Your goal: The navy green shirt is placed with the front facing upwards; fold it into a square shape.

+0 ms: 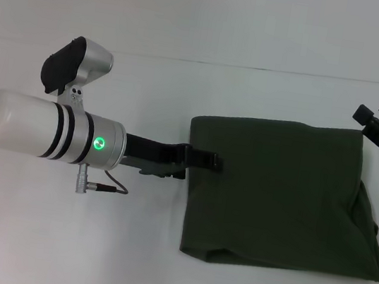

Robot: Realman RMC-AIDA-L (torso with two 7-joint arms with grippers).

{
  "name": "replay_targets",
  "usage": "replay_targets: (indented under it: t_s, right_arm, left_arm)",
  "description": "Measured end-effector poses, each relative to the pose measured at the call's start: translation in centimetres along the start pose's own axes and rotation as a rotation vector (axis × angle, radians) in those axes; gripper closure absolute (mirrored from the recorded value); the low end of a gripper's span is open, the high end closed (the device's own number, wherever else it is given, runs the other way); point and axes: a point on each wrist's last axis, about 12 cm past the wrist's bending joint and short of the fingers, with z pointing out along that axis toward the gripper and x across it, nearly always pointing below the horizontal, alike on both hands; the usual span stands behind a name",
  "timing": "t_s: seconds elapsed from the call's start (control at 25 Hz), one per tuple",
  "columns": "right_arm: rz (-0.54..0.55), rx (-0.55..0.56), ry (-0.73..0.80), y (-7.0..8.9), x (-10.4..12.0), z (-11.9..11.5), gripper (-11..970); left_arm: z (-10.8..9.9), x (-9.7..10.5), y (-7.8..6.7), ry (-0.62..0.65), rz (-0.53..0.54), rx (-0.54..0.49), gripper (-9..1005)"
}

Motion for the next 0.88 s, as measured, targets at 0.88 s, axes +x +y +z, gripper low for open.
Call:
replay_targets:
  t_s: [0.88]
  right_arm:
    - [-0.002,-0.003,-0.003,0.0,-0.2,0.0,245]
  left_arm:
    - [1.7,0.2,-0.2,0.001,0.017,-0.06,116]
